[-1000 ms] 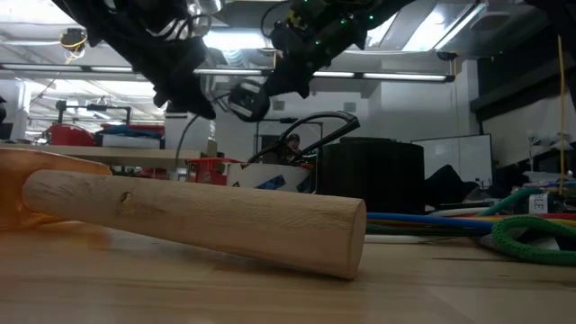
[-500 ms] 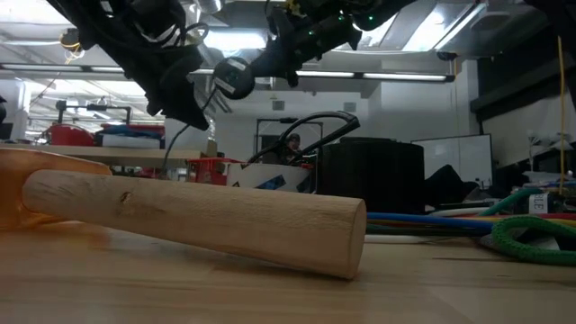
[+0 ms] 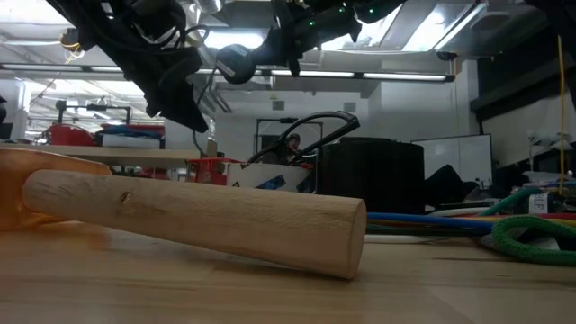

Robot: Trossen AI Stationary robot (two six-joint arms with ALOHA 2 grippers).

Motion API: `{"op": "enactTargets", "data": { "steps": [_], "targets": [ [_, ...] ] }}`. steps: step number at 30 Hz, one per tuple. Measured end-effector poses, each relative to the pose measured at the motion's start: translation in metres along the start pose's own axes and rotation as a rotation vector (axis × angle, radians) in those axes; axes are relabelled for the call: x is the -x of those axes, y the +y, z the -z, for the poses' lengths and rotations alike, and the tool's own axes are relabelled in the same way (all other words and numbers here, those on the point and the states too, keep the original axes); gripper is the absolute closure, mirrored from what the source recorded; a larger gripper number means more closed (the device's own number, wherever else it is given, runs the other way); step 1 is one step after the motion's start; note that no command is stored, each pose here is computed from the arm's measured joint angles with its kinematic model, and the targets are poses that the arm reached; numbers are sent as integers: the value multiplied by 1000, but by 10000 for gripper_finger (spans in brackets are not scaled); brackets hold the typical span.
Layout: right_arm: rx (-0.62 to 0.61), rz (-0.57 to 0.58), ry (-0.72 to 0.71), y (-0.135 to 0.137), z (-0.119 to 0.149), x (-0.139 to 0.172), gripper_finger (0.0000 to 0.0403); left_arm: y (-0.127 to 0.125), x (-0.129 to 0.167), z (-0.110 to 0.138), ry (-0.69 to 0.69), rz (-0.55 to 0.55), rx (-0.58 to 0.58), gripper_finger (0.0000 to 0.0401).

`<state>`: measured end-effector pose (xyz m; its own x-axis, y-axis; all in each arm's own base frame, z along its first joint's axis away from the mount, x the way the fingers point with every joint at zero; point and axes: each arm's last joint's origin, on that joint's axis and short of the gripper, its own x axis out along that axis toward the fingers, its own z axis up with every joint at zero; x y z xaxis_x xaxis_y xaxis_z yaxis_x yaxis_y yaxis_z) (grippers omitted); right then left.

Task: Coil cords
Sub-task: Coil the green cable wire on the black spool

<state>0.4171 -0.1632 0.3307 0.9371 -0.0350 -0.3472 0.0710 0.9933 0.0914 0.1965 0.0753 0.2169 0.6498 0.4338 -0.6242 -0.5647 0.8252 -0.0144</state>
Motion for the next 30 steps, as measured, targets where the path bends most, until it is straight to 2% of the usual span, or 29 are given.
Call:
{"op": "enactTargets", "data": {
  "steps": [6,11,16,24,30],
  "targets": [
    [-9,26,5,-9,0,4,401,0,0,0,2,0,-1,364],
    [-14,43,5,-13,0,6,401,0,0,0,4,-1,2,394],
    [-21,58,-30,-14,-4,6,401,-1,-2,-5,-49,5,42,397],
    [-63,58,-84,-13,-9,6,402,-7,-27,-9,-89,3,56,399],
    [-64,174,-102,-17,-10,7,402,-11,-45,-15,-172,21,95,400]
  ]
}}
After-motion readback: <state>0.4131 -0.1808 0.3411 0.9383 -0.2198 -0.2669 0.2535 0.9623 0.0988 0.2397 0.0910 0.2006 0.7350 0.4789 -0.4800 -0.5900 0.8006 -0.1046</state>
